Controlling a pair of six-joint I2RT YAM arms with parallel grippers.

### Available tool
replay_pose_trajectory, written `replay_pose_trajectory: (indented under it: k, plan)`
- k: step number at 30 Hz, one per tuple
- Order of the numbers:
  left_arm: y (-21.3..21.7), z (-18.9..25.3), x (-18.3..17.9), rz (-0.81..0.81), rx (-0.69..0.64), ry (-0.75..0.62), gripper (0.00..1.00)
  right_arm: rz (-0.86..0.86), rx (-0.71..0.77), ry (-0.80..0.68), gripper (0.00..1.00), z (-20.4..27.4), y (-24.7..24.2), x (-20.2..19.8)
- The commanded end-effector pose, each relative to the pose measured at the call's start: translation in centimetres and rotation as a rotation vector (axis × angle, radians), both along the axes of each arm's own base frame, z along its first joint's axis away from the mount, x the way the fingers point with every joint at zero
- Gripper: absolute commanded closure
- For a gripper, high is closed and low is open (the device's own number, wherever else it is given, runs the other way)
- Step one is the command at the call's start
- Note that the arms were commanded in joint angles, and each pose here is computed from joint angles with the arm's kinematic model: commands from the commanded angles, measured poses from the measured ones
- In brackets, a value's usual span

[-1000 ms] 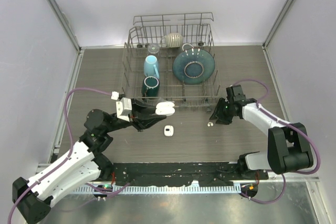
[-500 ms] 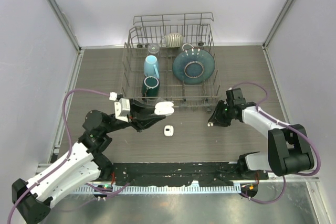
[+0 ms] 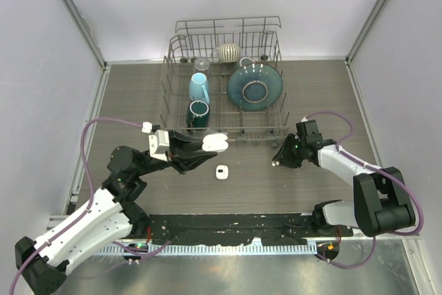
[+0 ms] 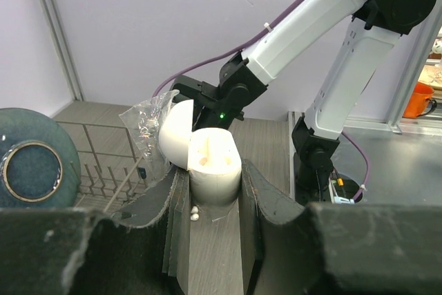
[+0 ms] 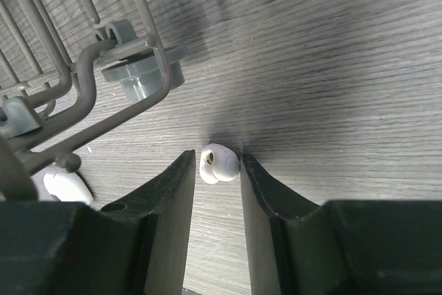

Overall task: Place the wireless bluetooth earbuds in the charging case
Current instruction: Pick up the earbud from the center of the board.

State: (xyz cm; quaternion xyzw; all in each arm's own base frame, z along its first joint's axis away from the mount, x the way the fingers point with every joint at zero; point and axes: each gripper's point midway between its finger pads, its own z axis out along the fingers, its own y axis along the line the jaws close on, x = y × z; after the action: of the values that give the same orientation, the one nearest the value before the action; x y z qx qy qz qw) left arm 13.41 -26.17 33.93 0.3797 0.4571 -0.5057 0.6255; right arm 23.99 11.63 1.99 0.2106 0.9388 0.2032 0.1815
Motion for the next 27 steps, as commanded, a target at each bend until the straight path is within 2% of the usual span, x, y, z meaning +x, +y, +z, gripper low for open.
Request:
replay_pose_trajectory:
  k: [1,4,5,7,10,15,22,24,25,27]
  plan:
    - [0.5,1.9,-0.5,0.007,-0.052,-0.042,1.00,-0.053,-0.085,0.025,0.64,-1.9,-1.6,-0.3]
    - [0.5,1.8,-0.5,0.008,-0.050,-0.037,1.00,-0.041,-0.093,0.024,0.74,-1.9,-1.7,-0.4]
    - [0.6,1.9,-0.5,0.008,-0.052,-0.039,1.00,-0.038,-0.094,0.025,0.83,-1.9,-1.7,-0.6]
    - [0.6,1.7,-0.4,0.011,-0.050,-0.035,1.00,-0.026,-0.100,0.011,0.94,-1.5,-1.7,-0.7]
    - [0.5,1.6,-0.4,0.010,-0.050,-0.034,1.00,-0.018,-0.114,-0.001,0.99,-0.7,-1.9,-1.0]
    - [0.5,1.6,-0.4,0.006,-0.053,-0.035,1.00,-0.008,-0.179,-0.075,0.99,2.1,-2.6,-1.0]
    - [0.5,1.4,-0.5,0.002,-0.058,-0.037,1.00,0.029,-0.225,-0.090,0.99,4.6,-2.4,-2.2]
    - [0.6,1.5,-0.6,0.002,-0.061,-0.039,1.00,-0.002,-0.219,-0.084,0.91,4.0,-2.4,-2.6]
    - [0.6,1.6,-0.6,0.000,-0.064,-0.043,1.00,-0.019,-0.210,-0.115,0.81,4.1,-2.3,-2.0]
    - [0.6,1.5,-0.7,0.000,-0.064,-0.041,1.00,-0.059,-0.209,-0.106,0.75,3.0,-2.6,-2.1]
